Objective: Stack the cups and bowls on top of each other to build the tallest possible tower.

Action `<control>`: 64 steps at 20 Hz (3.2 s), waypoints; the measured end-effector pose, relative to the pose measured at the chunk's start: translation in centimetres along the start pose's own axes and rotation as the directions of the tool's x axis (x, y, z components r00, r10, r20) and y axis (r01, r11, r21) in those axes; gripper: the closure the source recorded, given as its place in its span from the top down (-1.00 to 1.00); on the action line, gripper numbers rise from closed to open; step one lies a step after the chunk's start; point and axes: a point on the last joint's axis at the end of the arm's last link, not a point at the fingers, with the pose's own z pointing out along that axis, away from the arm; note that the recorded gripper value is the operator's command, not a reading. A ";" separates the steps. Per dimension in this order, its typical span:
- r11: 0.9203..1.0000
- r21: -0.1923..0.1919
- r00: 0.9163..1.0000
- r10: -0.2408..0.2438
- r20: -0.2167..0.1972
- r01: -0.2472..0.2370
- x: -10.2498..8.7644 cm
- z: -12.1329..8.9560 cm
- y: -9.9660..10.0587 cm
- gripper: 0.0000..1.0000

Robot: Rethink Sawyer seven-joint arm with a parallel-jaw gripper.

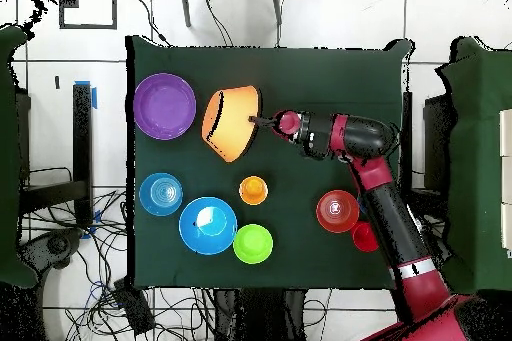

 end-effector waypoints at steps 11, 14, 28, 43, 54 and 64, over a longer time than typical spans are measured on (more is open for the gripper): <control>1.000 -0.004 0.998 0.013 -0.061 -0.013 -0.4 -1.3 -0.7 1.00; 1.000 -0.006 0.997 0.017 -0.075 -0.018 -0.5 -1.9 -0.9 1.00; 1.000 -0.005 0.996 0.019 -0.087 -0.019 -0.5 -3.3 -1.0 1.00; 1.000 0.009 0.997 0.015 -0.076 -0.015 -0.8 -4.1 -0.9 1.00; 0.988 0.149 0.999 -0.045 0.009 0.043 -3.1 -6.0 -4.7 1.00; 0.954 0.276 0.985 -0.145 0.095 0.114 -5.3 -5.9 -3.5 1.00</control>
